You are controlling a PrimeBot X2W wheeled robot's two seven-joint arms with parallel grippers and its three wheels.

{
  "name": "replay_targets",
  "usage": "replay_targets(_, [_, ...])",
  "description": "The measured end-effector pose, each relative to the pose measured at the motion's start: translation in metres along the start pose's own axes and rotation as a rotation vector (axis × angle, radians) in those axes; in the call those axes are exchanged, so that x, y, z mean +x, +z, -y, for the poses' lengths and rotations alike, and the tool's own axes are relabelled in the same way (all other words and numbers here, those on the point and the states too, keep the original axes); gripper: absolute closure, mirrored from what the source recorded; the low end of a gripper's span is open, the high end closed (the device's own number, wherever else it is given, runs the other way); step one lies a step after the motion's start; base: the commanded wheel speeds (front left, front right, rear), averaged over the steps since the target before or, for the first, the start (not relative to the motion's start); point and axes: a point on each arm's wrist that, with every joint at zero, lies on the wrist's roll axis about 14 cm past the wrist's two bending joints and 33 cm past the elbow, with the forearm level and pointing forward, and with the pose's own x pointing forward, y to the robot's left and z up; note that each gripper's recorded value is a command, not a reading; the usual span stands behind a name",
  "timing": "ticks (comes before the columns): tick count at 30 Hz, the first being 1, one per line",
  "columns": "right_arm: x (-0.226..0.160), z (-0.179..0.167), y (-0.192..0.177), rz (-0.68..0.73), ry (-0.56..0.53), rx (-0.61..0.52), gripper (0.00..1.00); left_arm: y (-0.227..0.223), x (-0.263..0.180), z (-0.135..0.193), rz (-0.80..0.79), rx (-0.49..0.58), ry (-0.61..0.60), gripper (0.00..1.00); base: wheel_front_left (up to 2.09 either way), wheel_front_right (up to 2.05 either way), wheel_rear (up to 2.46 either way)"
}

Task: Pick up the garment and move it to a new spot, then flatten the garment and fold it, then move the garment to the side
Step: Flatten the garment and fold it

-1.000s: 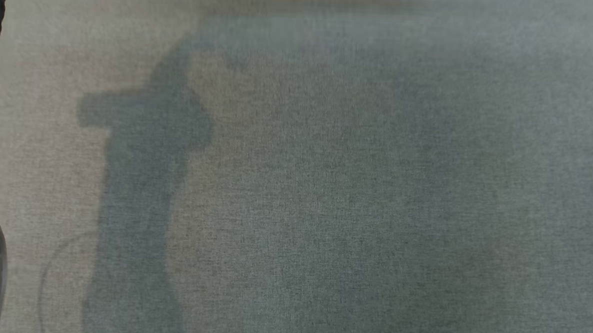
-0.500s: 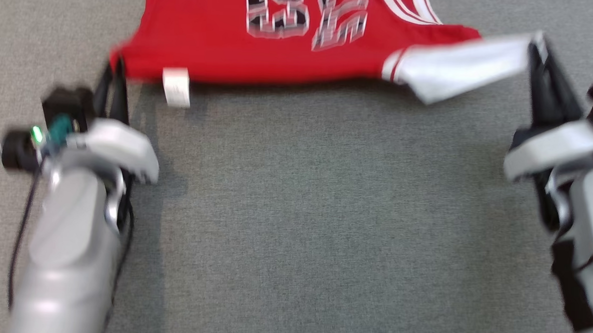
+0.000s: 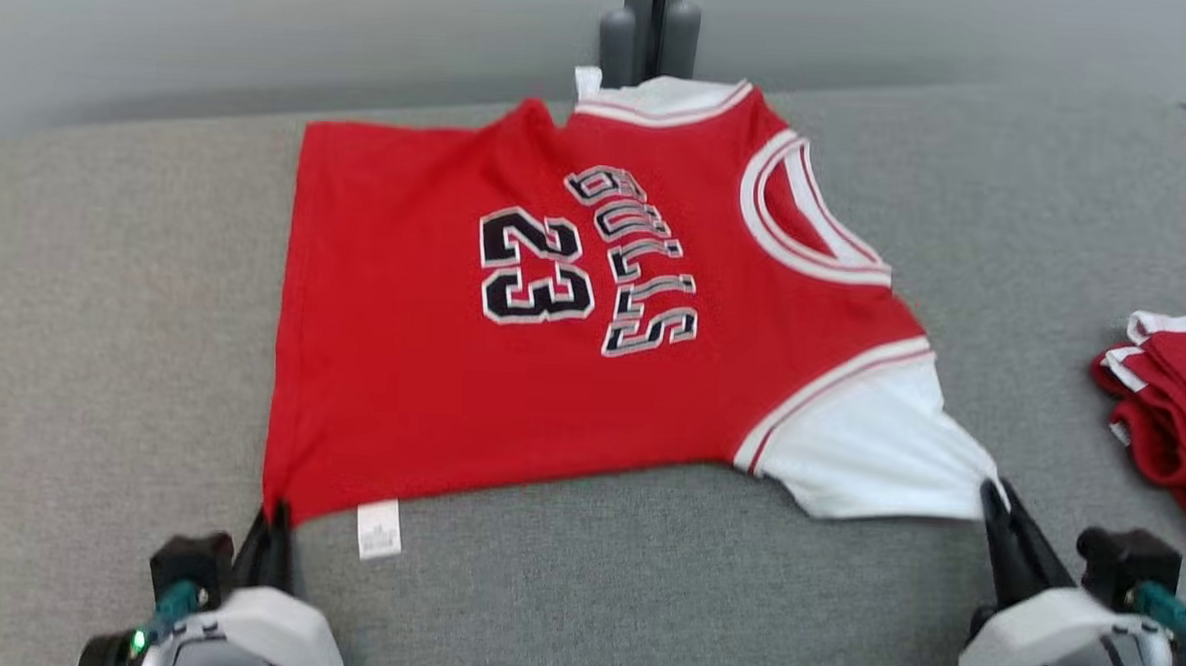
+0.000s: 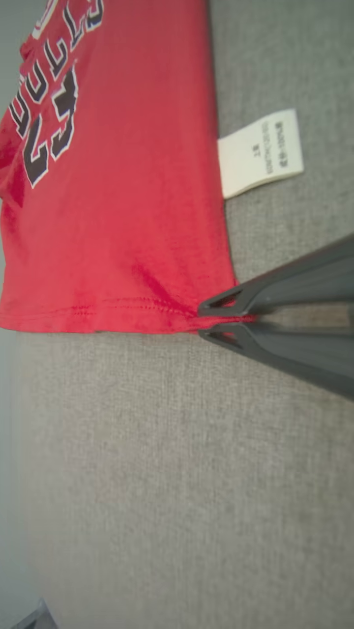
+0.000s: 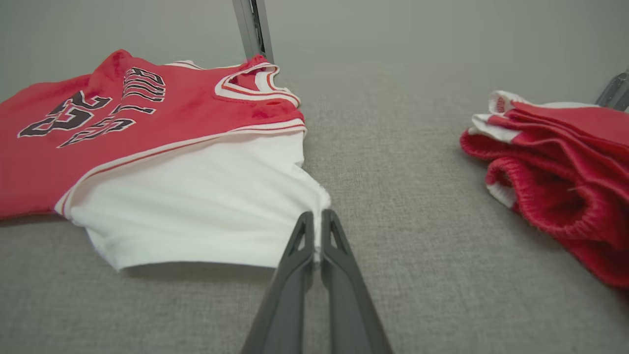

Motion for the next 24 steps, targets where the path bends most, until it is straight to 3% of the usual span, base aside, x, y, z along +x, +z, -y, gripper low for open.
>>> replay_targets(10, [-0.072,0.002,-0.025,-0.018,-0.035,0.047,1.0,-0.03,-0.078,0.001,-0.009,0.008,-0.045,1.0,0.0,0.0,0.0])
replay_targets(15, [-0.104,-0.004,-0.046,-0.046,-0.032,0.076,1.0,-0.042,-0.104,-0.012,-0.011,-0.003,-0.009,1.0,0.0,0.0,0.0])
replay_targets(20, [-0.119,-0.012,-0.053,-0.047,-0.014,0.082,1.0,-0.042,-0.117,-0.02,0.015,-0.009,0.011,1.0,0.0,0.0,0.0])
replay_targets(24, [-0.113,-0.012,-0.03,0.025,-0.007,0.082,1.0,-0.013,-0.115,-0.018,0.113,-0.035,-0.004,1.0,0.0,0.0,0.0])
